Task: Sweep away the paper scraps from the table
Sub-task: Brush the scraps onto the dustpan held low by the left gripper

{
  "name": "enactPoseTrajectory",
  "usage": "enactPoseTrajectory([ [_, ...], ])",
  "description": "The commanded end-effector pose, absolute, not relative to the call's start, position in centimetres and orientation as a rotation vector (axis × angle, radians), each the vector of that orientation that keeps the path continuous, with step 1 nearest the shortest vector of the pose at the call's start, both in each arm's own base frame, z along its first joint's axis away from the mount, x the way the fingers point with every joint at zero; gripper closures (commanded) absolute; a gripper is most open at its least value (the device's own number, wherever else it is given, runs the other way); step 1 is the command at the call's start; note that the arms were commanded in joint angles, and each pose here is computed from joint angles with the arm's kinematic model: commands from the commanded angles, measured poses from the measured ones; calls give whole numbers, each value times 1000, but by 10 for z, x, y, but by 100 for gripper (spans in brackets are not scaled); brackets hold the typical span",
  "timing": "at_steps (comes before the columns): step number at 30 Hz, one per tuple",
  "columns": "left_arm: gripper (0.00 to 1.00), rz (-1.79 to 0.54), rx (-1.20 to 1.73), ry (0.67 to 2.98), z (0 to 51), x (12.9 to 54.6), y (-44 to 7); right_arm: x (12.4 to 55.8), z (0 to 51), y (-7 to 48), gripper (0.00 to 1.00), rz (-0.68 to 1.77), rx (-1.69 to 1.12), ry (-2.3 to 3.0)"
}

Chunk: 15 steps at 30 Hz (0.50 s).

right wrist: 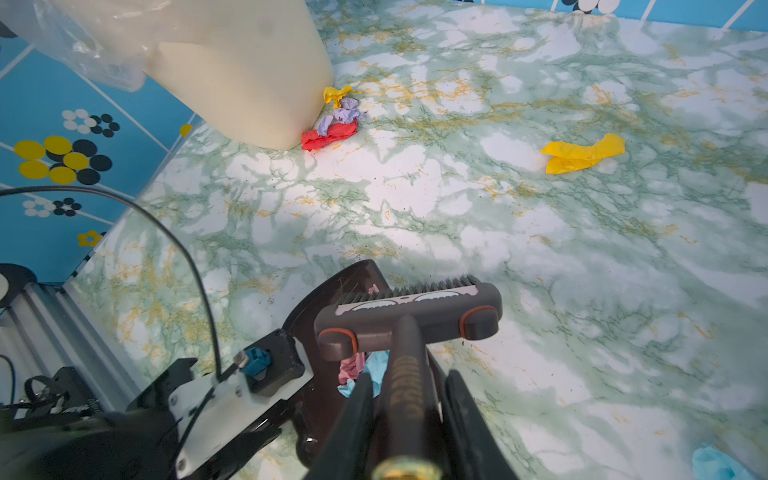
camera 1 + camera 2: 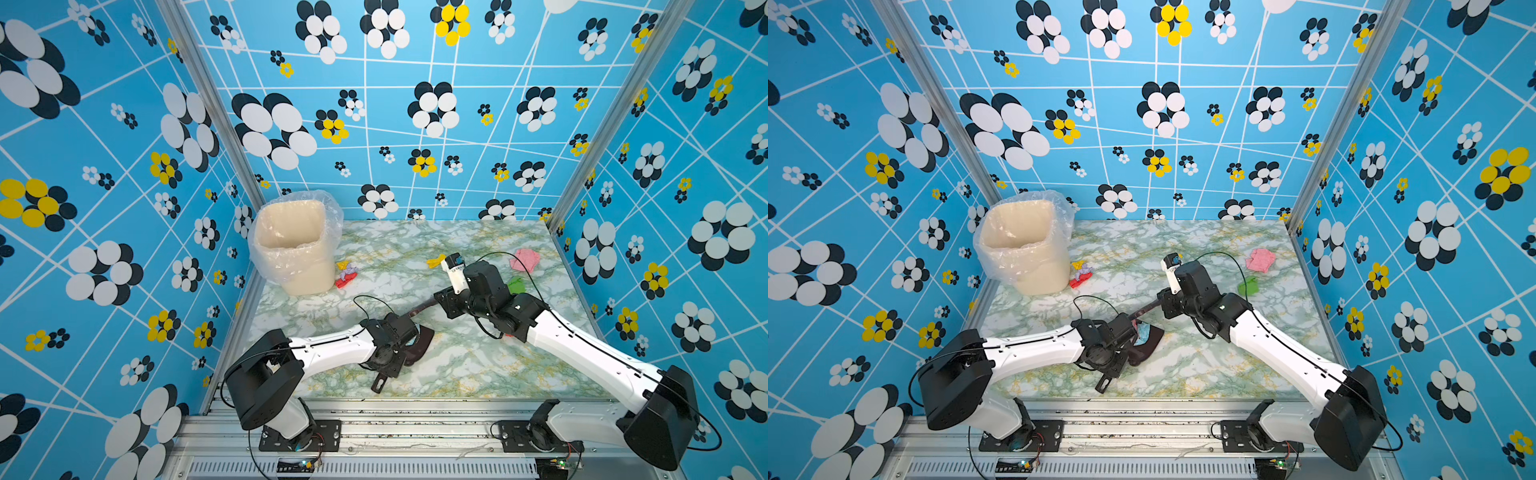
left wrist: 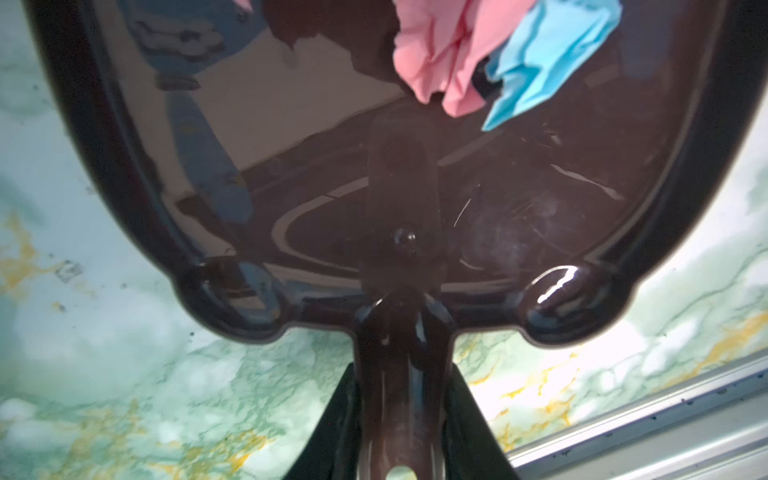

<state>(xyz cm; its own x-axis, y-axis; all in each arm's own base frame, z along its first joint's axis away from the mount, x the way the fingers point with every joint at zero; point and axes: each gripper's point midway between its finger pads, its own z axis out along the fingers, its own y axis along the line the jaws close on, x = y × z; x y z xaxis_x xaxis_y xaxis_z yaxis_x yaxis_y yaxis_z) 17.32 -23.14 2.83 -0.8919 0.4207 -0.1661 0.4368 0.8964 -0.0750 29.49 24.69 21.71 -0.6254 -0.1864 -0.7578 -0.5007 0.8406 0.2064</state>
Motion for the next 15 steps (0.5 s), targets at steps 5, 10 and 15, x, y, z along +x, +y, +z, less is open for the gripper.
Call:
enactPoseTrajectory([
  [5,100,-227,703,2908,27,179,-247,297,244,217,100,424,-333,2166],
  [10,100,-222,690,2886,32,181,-245,313,252,169,100,180,-177,2142],
  [15,100,-225,674,2857,39,185,-245,299,239,191,100,226,-464,2181],
])
